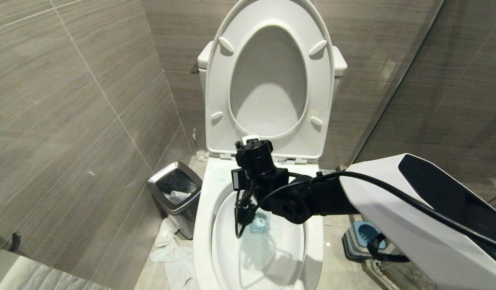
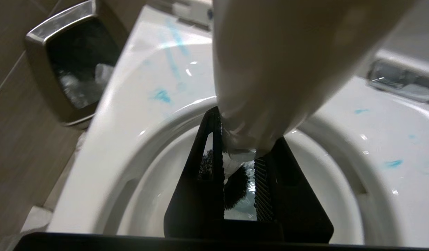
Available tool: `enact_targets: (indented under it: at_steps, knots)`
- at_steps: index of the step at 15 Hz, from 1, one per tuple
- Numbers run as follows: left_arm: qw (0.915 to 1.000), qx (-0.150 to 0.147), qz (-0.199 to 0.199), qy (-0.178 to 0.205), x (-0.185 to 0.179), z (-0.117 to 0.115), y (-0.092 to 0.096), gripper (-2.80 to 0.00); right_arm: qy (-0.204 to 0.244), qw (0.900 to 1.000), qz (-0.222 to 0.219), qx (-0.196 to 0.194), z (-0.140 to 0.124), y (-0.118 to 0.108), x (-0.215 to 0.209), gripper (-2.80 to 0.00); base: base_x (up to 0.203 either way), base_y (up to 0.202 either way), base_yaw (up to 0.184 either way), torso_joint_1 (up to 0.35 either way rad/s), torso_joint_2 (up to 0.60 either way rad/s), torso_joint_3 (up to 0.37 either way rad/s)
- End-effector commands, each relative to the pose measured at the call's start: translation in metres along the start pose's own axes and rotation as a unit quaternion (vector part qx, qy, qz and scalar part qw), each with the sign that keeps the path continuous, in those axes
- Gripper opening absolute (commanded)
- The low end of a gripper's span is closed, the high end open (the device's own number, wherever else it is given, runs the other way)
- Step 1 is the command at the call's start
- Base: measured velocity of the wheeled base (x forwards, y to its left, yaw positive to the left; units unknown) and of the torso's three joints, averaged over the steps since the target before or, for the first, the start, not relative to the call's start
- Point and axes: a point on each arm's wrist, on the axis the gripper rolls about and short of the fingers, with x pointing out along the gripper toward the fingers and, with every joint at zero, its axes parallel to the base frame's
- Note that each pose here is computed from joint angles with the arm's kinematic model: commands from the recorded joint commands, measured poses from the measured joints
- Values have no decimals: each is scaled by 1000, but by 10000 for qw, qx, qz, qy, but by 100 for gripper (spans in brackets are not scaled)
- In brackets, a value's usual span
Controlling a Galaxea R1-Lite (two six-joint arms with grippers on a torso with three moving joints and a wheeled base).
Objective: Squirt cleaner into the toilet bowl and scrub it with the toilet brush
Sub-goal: Scrub the toilet bowl
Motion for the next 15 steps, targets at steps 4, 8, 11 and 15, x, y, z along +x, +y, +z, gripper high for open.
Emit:
enact_targets:
  at_steps: [4, 8, 11, 15]
  knots:
    - [10000, -7, 4, 33, 1, -2, 0, -280, 389, 9987, 162, -283, -29, 28, -43, -280, 0, 0, 0, 0, 0, 0]
    - [10000, -7, 4, 33, 1, -2, 0, -280, 592, 9980, -35, -238, -41, 8, -77, -280, 0, 0, 0, 0, 0, 0]
    - [10000, 1, 4, 33, 1, -2, 0, -280, 516, 9982, -303, -65, -32, -25, -86, -280, 0, 0, 0, 0, 0, 0]
    - [10000, 1, 4, 33, 1, -2, 0, -280, 453, 9958, -793, 10, -20, -65, -67, -280, 0, 0, 0, 0, 0, 0]
